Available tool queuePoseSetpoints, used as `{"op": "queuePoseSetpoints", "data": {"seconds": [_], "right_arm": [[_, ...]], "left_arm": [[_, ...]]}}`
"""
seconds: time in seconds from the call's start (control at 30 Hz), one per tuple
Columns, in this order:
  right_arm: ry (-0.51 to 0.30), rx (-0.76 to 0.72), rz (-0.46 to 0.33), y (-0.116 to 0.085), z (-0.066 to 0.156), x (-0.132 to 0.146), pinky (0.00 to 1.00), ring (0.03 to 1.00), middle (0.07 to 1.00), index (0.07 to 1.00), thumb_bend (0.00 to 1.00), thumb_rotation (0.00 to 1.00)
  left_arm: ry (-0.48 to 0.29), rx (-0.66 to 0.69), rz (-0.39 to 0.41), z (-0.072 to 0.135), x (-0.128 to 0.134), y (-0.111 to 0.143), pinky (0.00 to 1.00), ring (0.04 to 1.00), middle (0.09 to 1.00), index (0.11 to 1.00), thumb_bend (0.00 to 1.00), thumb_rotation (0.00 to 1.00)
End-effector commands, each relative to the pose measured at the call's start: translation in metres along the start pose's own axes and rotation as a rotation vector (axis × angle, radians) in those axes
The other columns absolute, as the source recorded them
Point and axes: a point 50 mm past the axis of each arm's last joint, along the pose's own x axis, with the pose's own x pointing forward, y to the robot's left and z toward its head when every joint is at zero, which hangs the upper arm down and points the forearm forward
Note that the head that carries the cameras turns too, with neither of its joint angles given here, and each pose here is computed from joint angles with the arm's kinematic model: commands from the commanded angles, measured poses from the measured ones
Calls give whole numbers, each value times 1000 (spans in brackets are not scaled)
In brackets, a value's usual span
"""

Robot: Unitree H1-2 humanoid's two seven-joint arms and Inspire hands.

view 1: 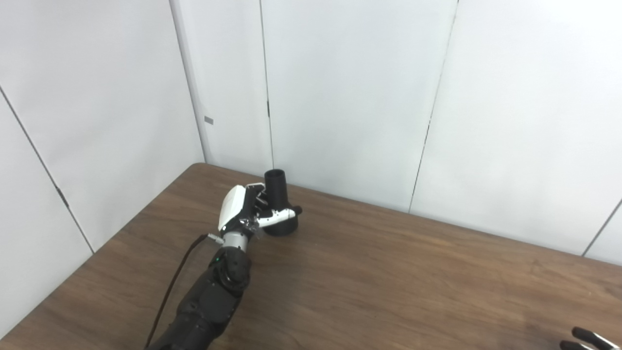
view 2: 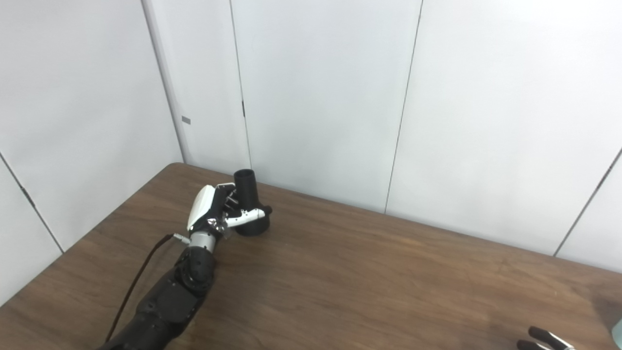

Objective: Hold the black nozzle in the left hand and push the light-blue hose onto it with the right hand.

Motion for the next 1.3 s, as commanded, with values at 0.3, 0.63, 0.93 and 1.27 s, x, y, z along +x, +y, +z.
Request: {"op": "queuePoseSetpoints", "data": {"seconds": [0.3, 0.63, 0.93, 1.27], "right_arm": [[-75, -17, 13, 9, 24, 2, 382, 501, 644, 709, 435, 13], [-132, 33, 59, 15, 14, 14, 375, 529, 662, 750, 389, 0], [-172, 71, 72, 19, 1, 27, 344, 473, 606, 715, 496, 93], [-211, 56, 71, 23, 0, 35, 353, 474, 602, 672, 527, 142]], "left_arm": [[5, 77, -217, -35, -48, -41, 421, 464, 500, 467, 504, 0], [-339, 27, -439, 7, -91, -89, 344, 392, 448, 505, 503, 0], [-621, -31, -574, 55, -130, -134, 293, 371, 447, 530, 499, 0], [-736, -28, -704, 79, -160, -176, 308, 406, 444, 521, 502, 0]]}}
